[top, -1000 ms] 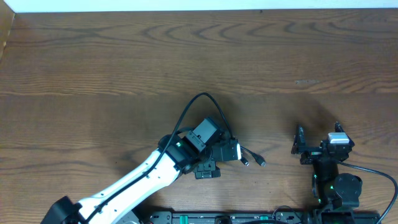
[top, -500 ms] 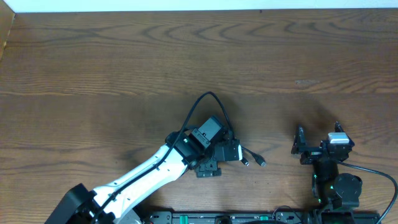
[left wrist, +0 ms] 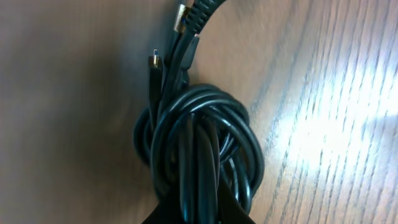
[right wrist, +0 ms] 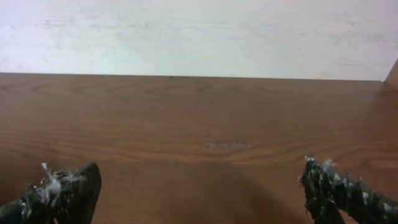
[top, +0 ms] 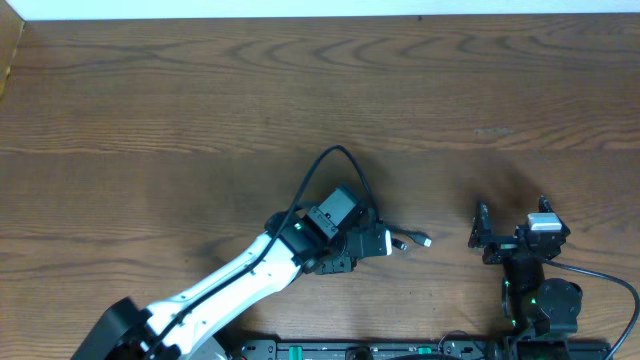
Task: Untangle cables
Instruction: 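Grasp the cable bundle with the left gripper and lift it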
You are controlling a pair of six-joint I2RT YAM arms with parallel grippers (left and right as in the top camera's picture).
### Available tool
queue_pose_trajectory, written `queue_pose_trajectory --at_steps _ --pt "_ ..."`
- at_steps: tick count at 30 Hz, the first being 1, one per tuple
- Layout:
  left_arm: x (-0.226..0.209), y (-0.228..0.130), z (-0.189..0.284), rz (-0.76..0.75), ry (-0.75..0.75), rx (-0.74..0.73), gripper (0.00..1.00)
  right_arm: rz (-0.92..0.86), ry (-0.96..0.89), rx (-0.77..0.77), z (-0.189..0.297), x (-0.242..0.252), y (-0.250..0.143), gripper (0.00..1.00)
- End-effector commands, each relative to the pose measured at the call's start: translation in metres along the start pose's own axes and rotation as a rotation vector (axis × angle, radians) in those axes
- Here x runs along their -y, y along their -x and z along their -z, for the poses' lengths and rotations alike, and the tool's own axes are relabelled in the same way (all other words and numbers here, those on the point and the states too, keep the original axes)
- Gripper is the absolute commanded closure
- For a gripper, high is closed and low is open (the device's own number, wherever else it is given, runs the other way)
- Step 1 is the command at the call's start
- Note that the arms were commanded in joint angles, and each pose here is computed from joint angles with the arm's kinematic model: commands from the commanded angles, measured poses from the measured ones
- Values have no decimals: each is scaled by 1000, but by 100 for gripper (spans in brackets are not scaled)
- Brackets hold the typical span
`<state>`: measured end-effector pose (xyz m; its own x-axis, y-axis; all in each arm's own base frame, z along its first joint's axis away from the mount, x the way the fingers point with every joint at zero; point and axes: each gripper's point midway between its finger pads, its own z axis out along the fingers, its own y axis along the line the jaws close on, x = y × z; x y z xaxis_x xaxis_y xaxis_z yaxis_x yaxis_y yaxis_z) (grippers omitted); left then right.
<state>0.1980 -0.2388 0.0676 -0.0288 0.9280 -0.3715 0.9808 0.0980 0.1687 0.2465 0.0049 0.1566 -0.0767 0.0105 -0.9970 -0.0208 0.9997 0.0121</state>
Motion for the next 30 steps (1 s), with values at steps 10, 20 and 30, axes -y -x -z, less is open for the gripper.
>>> queue_pose_trajectory --at_steps 10,20,30 --pt "-33 67 110 305 209 437 93 -10 -7 -2 0 2 -1 1" --pt "-34 77 161 462 234 620 93 -10 -7 -2 0 2 -1 1" --pt "-35 92 184 641 158 757 93 -10 -8 -1 0 2 -1 1"
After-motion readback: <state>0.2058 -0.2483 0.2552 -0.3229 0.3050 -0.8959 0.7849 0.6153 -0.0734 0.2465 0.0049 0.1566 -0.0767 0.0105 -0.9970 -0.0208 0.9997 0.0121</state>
